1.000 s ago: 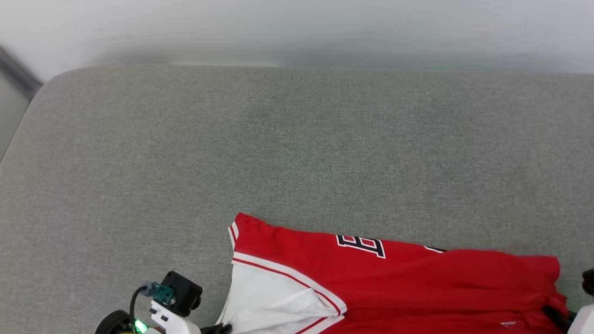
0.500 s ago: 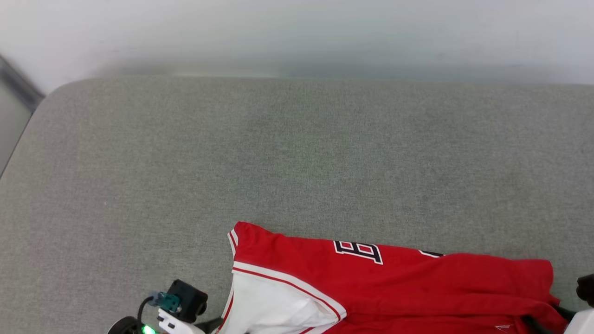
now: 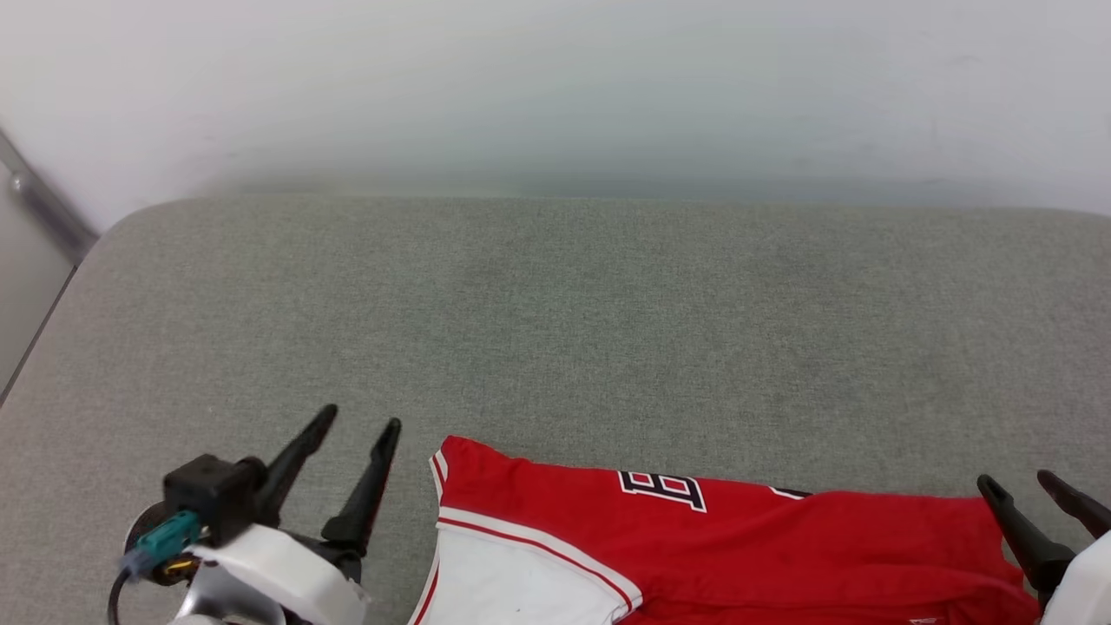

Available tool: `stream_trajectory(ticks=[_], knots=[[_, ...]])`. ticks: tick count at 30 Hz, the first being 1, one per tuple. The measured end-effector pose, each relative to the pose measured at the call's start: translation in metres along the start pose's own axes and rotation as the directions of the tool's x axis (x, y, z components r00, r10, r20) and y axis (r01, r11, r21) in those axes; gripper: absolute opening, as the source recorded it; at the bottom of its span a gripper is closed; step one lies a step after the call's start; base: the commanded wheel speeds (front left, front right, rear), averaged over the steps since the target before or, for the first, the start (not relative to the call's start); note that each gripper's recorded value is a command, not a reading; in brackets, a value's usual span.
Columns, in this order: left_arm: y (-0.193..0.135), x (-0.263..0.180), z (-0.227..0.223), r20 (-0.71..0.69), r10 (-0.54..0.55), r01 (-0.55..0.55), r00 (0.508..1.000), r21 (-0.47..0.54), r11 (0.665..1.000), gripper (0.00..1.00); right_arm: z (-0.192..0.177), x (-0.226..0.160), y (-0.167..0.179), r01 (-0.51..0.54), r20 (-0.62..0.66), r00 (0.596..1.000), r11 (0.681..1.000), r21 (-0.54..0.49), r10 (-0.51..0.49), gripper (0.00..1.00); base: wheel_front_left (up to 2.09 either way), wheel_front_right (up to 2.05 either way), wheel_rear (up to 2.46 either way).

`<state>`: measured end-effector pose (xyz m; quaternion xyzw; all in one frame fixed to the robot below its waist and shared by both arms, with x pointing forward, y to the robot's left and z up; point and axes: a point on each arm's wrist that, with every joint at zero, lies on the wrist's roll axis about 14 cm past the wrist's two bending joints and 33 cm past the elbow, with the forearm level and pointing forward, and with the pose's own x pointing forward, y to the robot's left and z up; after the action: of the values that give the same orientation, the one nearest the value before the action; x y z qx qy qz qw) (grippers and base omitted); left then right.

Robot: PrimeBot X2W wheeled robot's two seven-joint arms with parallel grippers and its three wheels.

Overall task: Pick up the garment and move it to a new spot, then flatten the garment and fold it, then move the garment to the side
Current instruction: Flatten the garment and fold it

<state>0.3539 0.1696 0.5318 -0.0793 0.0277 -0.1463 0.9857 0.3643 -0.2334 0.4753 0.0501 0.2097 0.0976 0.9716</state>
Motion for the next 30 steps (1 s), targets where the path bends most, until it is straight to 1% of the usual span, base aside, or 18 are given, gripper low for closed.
stream_trajectory(ticks=[2, 4, 9, 13, 17, 19, 23, 24, 26, 30], knots=[[0.006, -0.002, 0.008, 0.071, 0.034, -0.036, 0.997, 0.022, 0.999, 1.0, 0.001, -0.002, 0.0, 0.019, 0.016, 1.0, 1.0, 0.008, -0.019, 1.0, 0.0, 0.0, 0.0], [0.01, -0.006, 0.011, 0.124, 0.07, -0.071, 0.99, 0.006, 0.997, 1.0, -0.004, -0.004, -0.004, 0.049, 0.006, 0.999, 0.998, 0.031, -0.049, 1.0, 0.0, 0.0, 0.0], [0.025, -0.016, 0.024, 0.219, 0.177, -0.179, 0.96, -0.013, 0.984, 1.0, -0.029, -0.011, -0.005, 0.104, -0.071, 0.993, 0.989, 0.108, -0.097, 1.0, 0.0, 0.0, 0.0], [0.031, -0.023, 0.042, 0.291, 0.207, -0.236, 0.934, 0.071, 0.969, 1.0, -0.042, -0.014, -0.01, 0.16, -0.117, 0.983, 0.974, 0.158, -0.143, 1.0, 0.0, 0.0, 0.0], [0.025, -0.027, 0.045, 0.315, 0.188, -0.245, 0.93, 0.151, 0.958, 1.0, -0.061, -0.019, -0.021, 0.239, -0.206, 0.958, 0.955, 0.178, -0.201, 1.0, 0.0, 0.0, 0.0], [0.026, -0.028, 0.042, 0.311, 0.194, -0.256, 0.93, 0.172, 0.951, 1.0, -0.068, -0.021, -0.025, 0.27, -0.242, 0.944, 0.946, 0.177, -0.224, 1.0, 0.0, 0.0, 0.0], [0.021, -0.025, 0.034, 0.295, 0.182, -0.24, 0.938, 0.173, 0.955, 1.0, -0.078, -0.02, -0.029, 0.306, -0.312, 0.918, 0.937, 0.167, -0.244, 1.0, 0.0, 0.0, 0.0], [0.02, -0.023, 0.029, 0.282, 0.177, -0.233, 0.943, 0.177, 0.956, 1.0, -0.084, -0.014, -0.029, 0.31, -0.355, 0.904, 0.937, 0.163, -0.238, 1.0, 0.0, 0.0, 0.0], [0.021, -0.021, 0.028, 0.282, 0.18, -0.235, 0.942, 0.175, 0.956, 1.0, -0.088, -0.01, -0.029, 0.312, -0.377, 0.897, 0.936, 0.165, -0.232, 1.0, 0.0, 0.0, 0.0], [0.023, -0.019, 0.027, 0.278, 0.186, -0.24, 0.942, 0.173, 0.955, 1.0, -0.105, -0.005, -0.031, 0.321, -0.449, 0.865, 0.934, 0.154, -0.224, 1.0, 0.0, 0.0, 0.0]])
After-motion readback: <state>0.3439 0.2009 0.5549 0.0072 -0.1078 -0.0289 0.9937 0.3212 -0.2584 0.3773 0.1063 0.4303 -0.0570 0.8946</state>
